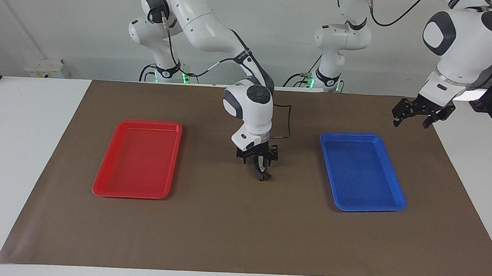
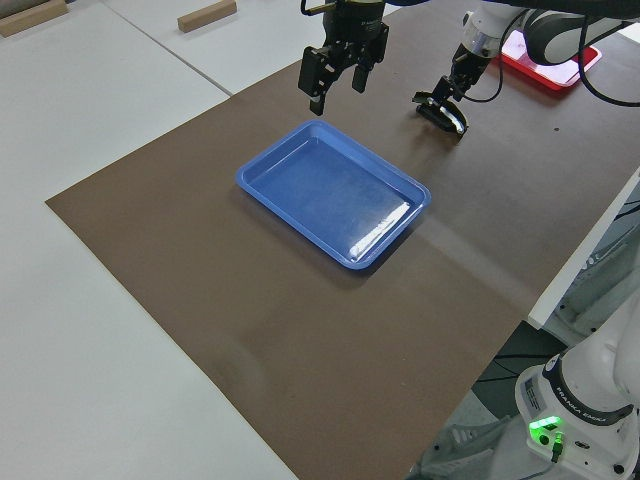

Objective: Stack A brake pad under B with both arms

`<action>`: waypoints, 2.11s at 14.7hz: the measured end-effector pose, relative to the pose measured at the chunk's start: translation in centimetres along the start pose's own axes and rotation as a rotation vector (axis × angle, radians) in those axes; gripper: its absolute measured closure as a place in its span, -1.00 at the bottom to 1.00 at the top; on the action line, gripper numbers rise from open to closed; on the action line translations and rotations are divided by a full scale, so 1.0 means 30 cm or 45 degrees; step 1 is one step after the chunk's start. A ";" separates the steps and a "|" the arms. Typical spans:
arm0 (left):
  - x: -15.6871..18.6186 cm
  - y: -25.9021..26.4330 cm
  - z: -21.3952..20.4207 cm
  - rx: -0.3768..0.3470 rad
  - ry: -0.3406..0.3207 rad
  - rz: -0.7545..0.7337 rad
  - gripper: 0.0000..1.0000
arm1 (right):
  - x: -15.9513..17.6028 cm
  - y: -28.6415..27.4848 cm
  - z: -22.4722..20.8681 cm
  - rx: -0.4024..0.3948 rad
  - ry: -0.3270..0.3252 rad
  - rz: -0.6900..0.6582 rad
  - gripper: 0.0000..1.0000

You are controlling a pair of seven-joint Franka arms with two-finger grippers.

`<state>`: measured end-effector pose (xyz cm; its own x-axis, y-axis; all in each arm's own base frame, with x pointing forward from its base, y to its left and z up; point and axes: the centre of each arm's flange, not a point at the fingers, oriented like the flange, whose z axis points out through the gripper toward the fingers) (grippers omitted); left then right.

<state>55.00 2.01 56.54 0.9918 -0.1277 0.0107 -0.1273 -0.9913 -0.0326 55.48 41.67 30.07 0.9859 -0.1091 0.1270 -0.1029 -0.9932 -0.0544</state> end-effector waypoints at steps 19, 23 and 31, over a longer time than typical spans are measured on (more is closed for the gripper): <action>0.000 0.000 0.000 0.000 0.000 0.000 -0.97 | 0.340 0.770 -0.843 -0.108 0.083 0.079 -1.00; 0.000 0.000 0.000 0.000 0.000 0.000 -0.97 | 0.317 1.042 -0.984 -0.170 -0.014 0.079 -1.00; 0.000 0.000 0.000 0.000 0.000 0.000 -0.97 | 0.254 1.378 -1.098 -0.167 -0.176 0.087 -1.00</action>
<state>55.00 2.01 56.54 0.9917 -0.1278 0.0107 -0.1274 -0.9913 -0.0326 54.38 -1.56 61.43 0.9839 -0.1785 -0.0104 -0.1773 -0.9815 0.0721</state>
